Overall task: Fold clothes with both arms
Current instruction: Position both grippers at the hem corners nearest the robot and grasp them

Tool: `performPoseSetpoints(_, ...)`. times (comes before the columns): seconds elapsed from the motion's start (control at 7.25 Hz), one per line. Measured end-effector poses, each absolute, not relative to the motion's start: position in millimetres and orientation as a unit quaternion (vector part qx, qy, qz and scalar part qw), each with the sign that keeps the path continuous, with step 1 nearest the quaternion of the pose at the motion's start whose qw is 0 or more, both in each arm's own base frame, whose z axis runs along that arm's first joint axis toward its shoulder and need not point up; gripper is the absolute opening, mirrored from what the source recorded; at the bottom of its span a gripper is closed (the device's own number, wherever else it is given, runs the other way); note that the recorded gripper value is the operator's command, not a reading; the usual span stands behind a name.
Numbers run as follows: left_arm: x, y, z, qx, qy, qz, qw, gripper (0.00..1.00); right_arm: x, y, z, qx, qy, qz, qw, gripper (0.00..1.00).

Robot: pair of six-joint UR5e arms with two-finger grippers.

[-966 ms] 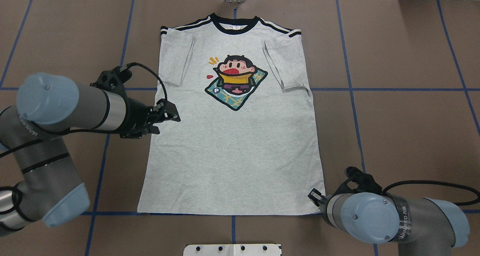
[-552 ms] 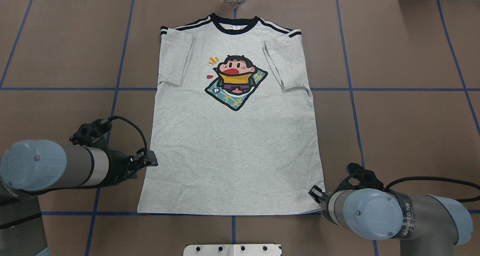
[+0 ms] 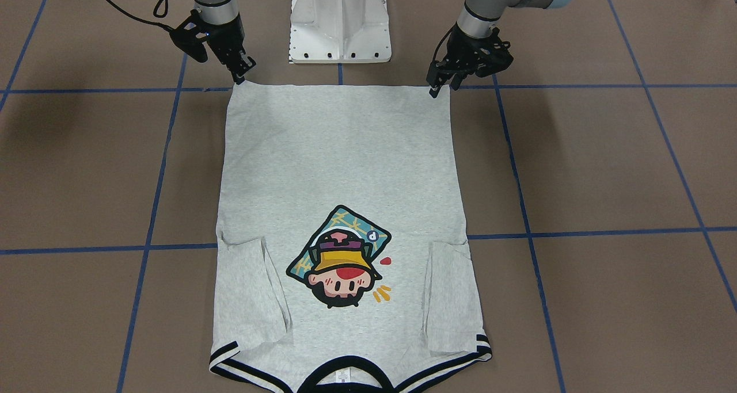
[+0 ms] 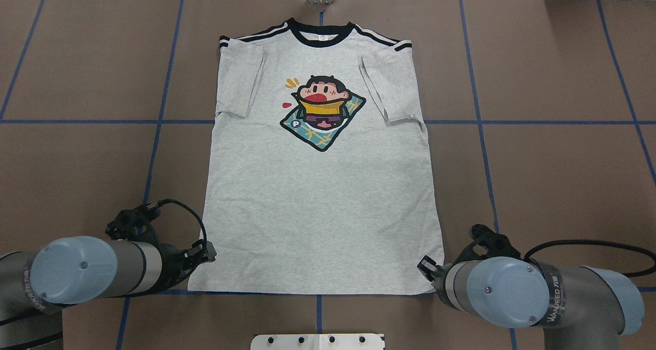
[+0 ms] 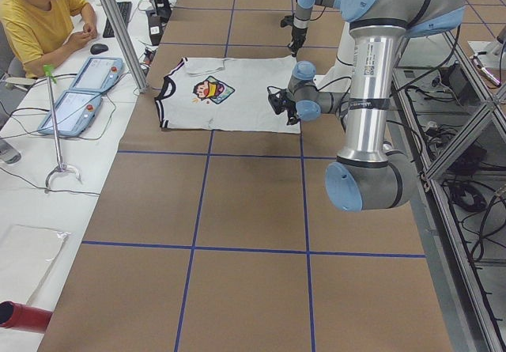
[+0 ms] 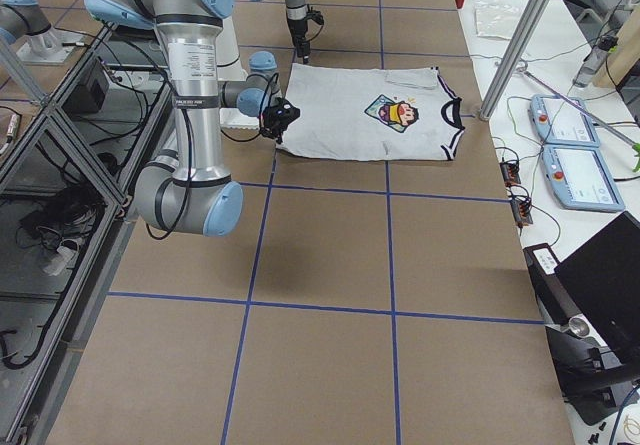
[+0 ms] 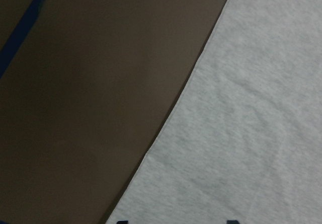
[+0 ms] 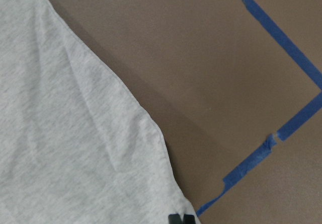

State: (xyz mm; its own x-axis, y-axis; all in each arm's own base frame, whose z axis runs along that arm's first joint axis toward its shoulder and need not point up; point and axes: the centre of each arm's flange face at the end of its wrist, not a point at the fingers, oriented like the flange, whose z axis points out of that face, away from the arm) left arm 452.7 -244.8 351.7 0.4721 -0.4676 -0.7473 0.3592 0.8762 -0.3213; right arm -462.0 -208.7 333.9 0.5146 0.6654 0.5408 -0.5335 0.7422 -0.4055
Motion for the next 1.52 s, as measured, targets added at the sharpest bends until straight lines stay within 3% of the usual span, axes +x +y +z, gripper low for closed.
performPoseSetpoints(1.1,471.0,-227.1,375.1,-0.071,0.424,-0.232,0.872,0.56,-461.7,-208.1,330.6,-0.096,-0.354,0.348,0.863,0.0)
performPoseSetpoints(1.24,473.0,-223.0,375.9,-0.072,0.423,-0.228,0.874,0.35,-461.5,-208.1,330.2,-0.096,-0.355,0.348,0.862,0.0)
performPoseSetpoints(1.38,474.3,-220.3,376.3,-0.074,0.423,-0.226,0.875,0.0,-461.4,-208.0,330.0,-0.096,-0.355,0.348,0.862,0.0)
performPoseSetpoints(1.52,474.4,-219.2,376.7,-0.074,0.422,-0.225,0.875,0.0,-461.3,-208.0,329.8,-0.096,-0.355,0.348,0.862,0.0)
